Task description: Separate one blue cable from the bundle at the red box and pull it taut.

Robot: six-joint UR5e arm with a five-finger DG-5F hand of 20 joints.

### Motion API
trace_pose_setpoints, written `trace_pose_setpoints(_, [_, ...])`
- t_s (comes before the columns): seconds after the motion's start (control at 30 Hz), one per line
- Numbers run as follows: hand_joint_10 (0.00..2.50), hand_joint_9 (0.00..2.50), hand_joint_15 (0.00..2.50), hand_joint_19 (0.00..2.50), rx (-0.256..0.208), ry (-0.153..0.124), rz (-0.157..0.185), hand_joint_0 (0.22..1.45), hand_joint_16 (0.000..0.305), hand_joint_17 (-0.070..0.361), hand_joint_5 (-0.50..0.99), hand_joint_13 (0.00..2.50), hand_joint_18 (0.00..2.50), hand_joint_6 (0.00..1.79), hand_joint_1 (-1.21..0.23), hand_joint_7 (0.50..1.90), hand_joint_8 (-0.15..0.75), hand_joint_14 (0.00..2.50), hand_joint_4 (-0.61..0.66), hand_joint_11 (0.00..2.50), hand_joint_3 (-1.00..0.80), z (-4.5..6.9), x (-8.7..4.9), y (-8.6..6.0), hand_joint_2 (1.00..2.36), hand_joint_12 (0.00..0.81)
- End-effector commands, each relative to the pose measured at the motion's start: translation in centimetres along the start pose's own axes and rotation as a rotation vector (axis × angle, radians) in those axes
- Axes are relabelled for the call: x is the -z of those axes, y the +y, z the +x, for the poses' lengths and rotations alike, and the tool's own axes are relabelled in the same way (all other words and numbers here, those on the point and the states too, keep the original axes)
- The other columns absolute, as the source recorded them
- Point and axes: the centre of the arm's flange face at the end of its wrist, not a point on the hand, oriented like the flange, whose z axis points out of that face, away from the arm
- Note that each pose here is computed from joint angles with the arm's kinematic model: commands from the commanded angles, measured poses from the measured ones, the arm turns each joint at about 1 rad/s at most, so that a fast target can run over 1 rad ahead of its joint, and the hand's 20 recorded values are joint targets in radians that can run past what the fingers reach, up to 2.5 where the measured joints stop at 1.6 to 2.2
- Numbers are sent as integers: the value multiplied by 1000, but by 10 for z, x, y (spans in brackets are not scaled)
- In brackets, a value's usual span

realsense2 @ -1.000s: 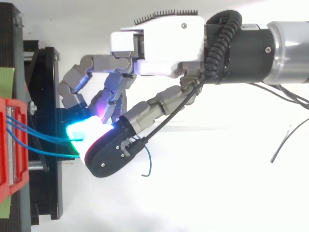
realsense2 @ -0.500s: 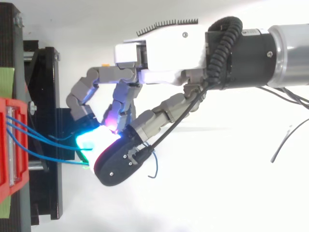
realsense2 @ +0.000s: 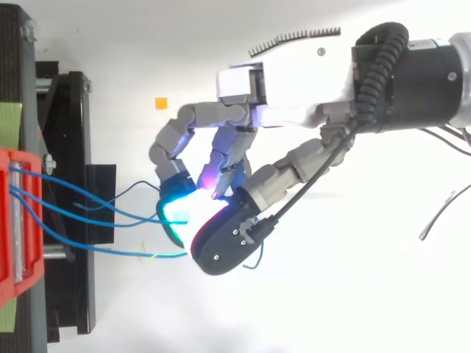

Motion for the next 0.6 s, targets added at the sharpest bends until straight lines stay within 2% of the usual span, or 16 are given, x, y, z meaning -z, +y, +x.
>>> trace_pose_setpoints(0.0, [10,899,953,776,-1,-6,-14,657,38,86,-84,1011,1044,868,-741,1149,363,22,-6,1151,-297,-4,2,-3,1015,361])
trace_pose_setpoints(0.17, [7,845,1189,844,-2,-14,-18,657,38,85,-86,1058,1047,871,-740,1143,359,16,-6,1282,-301,-9,5,-1,1015,355])
trace_pose_setpoints(0.3, [4,837,1279,904,0,-18,-26,659,38,85,-87,1092,1064,874,-737,1129,357,12,-7,1305,-306,-12,7,4,1014,354])
trace_pose_setpoints(0.43, [2,824,1294,955,1,-21,-24,660,38,86,-88,1105,1094,875,-736,1130,356,10,-4,1308,-306,-14,8,3,1014,359])
trace_pose_setpoints(0.47, [2,820,1410,1044,-1,-21,-24,661,37,84,-89,1162,1129,874,-735,1133,360,4,-5,1328,-305,-14,7,2,1014,352])
trace_pose_setpoints(0.53, [3,818,1489,1120,-1,-22,-24,662,36,80,-90,1188,1163,875,-735,1131,358,40,-3,1344,-307,-14,7,2,1014,346])
trace_pose_setpoints(0.57, [0,823,1470,1157,-1,-22,-24,662,36,80,-89,1168,1173,875,-735,1126,359,173,0,1349,-304,-14,7,2,1014,344])
